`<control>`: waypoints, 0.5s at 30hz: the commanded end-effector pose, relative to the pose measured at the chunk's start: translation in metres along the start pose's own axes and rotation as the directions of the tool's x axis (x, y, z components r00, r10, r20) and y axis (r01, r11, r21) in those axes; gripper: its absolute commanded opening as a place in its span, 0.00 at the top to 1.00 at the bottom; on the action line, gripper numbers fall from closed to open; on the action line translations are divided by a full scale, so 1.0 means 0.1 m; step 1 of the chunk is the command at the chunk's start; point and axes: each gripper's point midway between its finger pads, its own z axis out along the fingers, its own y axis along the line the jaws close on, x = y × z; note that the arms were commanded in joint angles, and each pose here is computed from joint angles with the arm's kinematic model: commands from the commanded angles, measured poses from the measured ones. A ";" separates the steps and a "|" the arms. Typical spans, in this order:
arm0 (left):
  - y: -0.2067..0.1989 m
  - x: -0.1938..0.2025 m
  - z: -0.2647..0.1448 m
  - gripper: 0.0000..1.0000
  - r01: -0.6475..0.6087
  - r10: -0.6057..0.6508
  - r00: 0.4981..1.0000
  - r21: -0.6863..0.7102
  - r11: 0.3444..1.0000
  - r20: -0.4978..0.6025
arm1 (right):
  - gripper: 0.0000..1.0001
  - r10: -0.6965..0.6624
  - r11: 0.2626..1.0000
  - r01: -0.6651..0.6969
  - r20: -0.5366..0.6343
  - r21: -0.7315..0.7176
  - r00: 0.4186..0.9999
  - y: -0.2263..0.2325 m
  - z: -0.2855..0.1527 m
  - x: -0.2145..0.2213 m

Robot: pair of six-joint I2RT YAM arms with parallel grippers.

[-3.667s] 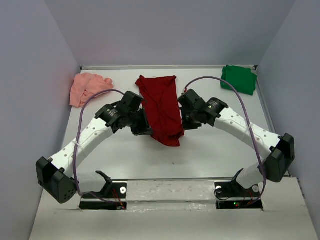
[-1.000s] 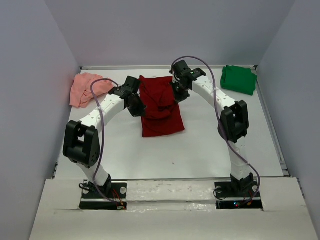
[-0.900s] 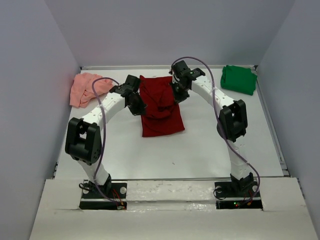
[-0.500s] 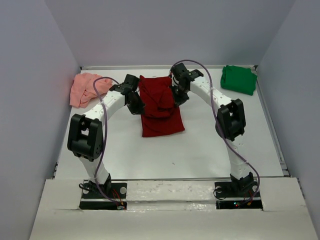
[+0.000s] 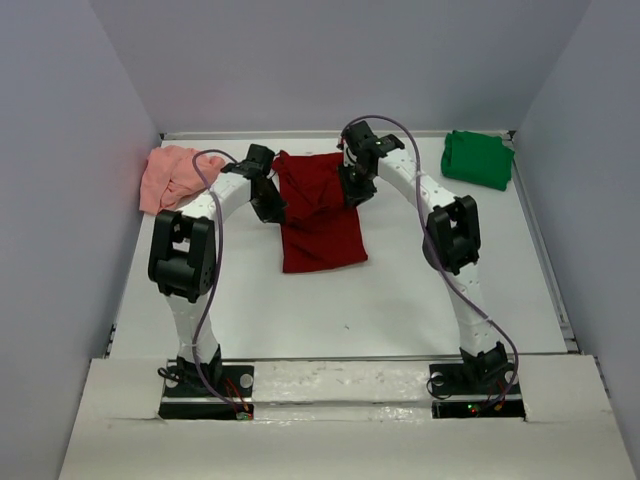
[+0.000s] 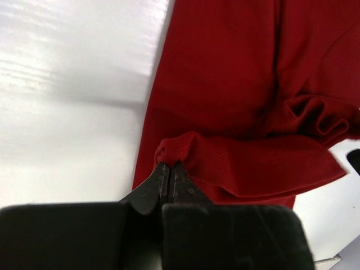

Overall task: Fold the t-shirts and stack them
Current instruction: Fold the folded rectangular tshirt in 1/3 of the way

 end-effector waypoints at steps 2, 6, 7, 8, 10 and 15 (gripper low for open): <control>-0.18 -0.23 -0.03 1.00 -0.050 0.048 0.998 0.073 0.996 0.030 | 0.58 -0.027 0.999 0.025 0.077 0.035 0.997 -0.12 -0.19 -0.26; -0.25 -0.39 -0.07 0.95 -0.074 0.068 0.995 0.077 0.994 0.071 | 0.56 -0.042 0.998 0.038 0.113 0.045 0.993 -0.12 -0.30 -0.35; -0.26 -0.43 -0.11 0.91 -0.080 0.074 0.993 0.072 0.994 0.088 | 0.56 -0.045 0.998 0.041 0.113 0.044 0.993 -0.11 -0.33 -0.34; -0.29 -0.48 -0.17 0.87 -0.103 0.094 0.989 0.078 0.992 0.114 | 0.56 -0.045 0.998 0.040 0.118 0.043 0.992 -0.10 -0.39 -0.34; -0.32 -0.56 -0.28 0.79 -0.123 0.108 0.981 0.084 0.989 0.158 | 0.56 -0.041 0.998 0.036 0.124 0.042 0.991 -0.09 -0.45 -0.34; -0.46 -0.76 -0.70 0.48 -0.207 0.171 0.944 0.102 0.973 0.282 | 0.57 -0.043 0.999 0.041 0.129 0.017 0.991 -0.04 -0.57 -0.29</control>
